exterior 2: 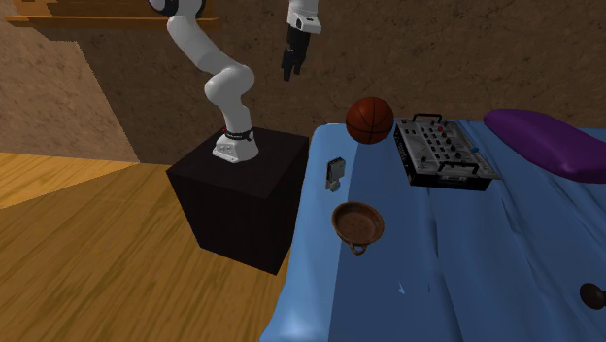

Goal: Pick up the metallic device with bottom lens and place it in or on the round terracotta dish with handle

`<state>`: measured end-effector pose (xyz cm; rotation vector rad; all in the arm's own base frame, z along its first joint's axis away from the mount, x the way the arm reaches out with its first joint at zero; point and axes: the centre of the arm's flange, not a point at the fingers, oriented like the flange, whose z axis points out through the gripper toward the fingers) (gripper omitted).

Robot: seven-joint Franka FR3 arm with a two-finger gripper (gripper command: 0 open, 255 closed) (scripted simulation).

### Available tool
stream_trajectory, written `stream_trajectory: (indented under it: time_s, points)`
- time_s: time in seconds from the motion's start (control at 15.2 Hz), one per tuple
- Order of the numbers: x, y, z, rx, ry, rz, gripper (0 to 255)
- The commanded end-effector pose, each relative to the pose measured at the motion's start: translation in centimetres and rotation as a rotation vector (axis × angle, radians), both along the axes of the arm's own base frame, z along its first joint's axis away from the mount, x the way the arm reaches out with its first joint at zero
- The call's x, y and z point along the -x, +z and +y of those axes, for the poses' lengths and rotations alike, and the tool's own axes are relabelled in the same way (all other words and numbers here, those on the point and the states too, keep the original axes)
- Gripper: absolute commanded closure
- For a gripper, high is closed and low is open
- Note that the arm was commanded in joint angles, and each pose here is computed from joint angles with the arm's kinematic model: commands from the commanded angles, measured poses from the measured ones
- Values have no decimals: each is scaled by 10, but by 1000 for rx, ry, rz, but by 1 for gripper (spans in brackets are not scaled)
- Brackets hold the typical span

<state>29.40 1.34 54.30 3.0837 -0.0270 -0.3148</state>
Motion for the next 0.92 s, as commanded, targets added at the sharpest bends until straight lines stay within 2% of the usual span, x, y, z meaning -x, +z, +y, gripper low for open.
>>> stream_trajectory:
  time_s: [0.0,0.86]
  points:
    - [0,0,0,0,0,0,0]
    - [-96,-124,-47,-15,-153,-88,0]
